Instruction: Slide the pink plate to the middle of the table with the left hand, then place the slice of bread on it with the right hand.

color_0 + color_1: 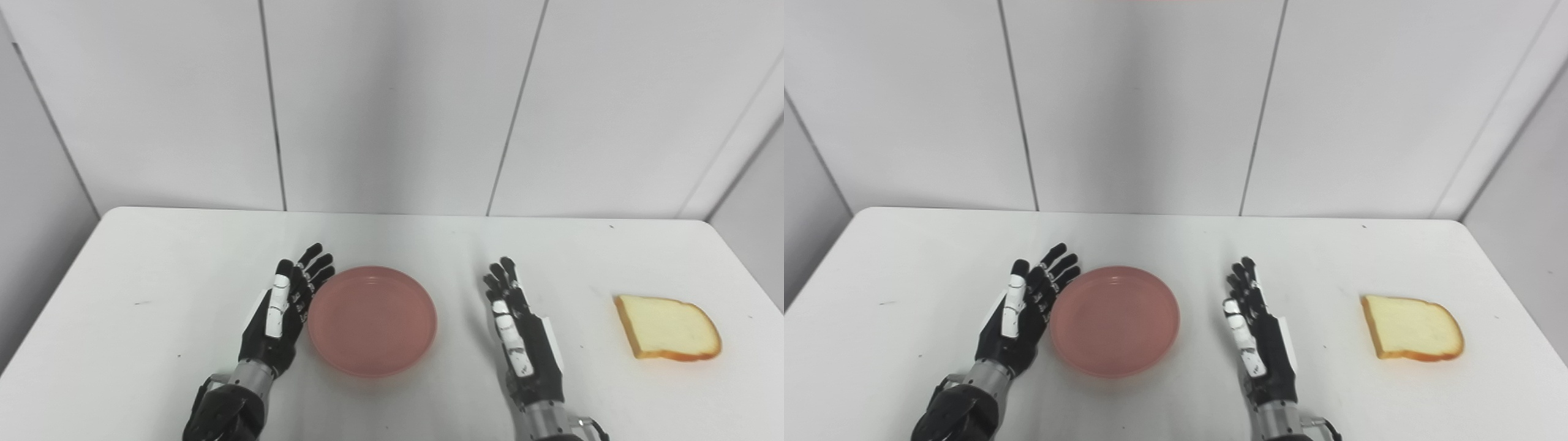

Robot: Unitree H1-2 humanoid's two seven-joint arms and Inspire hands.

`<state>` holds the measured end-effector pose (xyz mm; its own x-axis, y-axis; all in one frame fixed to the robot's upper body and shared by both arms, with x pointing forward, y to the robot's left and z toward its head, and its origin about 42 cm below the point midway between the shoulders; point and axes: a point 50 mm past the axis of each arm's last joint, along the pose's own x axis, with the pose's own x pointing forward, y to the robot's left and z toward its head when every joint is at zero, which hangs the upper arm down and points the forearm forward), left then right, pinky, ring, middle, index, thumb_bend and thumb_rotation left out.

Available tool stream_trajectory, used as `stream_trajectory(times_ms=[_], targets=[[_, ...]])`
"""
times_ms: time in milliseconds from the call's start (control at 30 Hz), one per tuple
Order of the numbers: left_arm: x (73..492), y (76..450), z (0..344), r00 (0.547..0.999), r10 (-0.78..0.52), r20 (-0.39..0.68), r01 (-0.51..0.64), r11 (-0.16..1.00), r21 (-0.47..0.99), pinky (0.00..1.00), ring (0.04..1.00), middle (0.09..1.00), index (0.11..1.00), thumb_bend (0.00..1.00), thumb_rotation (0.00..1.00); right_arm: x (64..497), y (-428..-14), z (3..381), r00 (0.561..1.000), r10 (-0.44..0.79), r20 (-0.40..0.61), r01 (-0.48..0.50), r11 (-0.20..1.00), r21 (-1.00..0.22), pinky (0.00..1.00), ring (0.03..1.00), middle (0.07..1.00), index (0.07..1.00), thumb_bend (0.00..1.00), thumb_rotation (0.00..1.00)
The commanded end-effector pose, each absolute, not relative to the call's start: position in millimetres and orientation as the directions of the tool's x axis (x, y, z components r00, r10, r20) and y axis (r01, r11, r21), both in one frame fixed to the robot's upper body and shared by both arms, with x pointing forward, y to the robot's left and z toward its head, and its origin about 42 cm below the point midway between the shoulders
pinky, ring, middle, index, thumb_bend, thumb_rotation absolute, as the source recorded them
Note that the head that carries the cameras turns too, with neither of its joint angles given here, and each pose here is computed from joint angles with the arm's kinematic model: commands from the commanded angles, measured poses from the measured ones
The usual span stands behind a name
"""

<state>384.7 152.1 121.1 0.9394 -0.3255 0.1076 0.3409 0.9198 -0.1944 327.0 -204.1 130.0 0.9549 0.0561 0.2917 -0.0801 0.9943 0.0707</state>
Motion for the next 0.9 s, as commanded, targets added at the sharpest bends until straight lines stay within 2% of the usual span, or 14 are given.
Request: stream_trajectory(times_ms=[0,233,400,567,667,767,800,867], targets=[[379,145,116,0.943,-0.319,0.091,0.331,0.924,-0.194,0.99,0.948,0.928,0.913,0.78,1.0,332,-200,152,0.933,0.064,0.355,-0.095,0.993,0.071,1.0,0.948,0.959,0.987,0.62,0.77],[371,127,113,0.942,-0.326,0.075,0.335,0.925,-0.181,1.0,0.968,0.943,0.929,0.8,1.0,326,-202,157,0.934,0.076,0.349,-0.104,0.993,0.063,1.0,0.949,0.965,0.996,0.61,0.78],[369,113,110,0.943,-0.318,0.1,0.331,0.928,-0.172,1.0,0.969,0.958,0.943,0.8,1.0,326,-212,160,0.939,0.081,0.335,-0.106,0.993,0.058,1.0,0.956,0.965,0.988,0.64,0.76],[368,102,108,0.946,-0.304,0.111,0.319,0.935,-0.154,1.0,0.962,0.966,0.952,0.8,1.0,333,-234,175,0.918,0.103,0.383,-0.105,0.994,-0.017,1.0,0.952,0.957,0.978,0.66,0.75],[370,95,106,0.948,-0.299,0.112,0.314,0.938,-0.147,1.0,0.965,0.967,0.956,0.79,1.0,339,-263,205,0.904,0.218,0.368,-0.165,0.972,-0.17,1.0,0.948,0.932,0.957,0.69,0.74],[371,91,105,0.949,-0.297,0.105,0.31,0.94,-0.14,1.0,0.974,0.974,0.963,0.77,1.0,342,-286,233,0.884,0.296,0.362,-0.194,0.937,-0.292,0.88,0.894,0.899,0.926,0.68,0.61],[371,89,104,0.95,-0.294,0.102,0.307,0.941,-0.143,1.0,0.976,0.976,0.968,0.75,1.0,341,-296,241,0.882,0.305,0.358,-0.179,0.922,-0.344,0.83,0.875,0.884,0.914,0.71,0.58],[372,88,103,0.952,-0.288,0.098,0.3,0.942,-0.147,1.0,0.977,0.978,0.974,0.74,1.0,340,-317,254,0.881,0.316,0.351,-0.136,0.881,-0.454,0.81,0.863,0.874,0.906,0.73,0.57]])
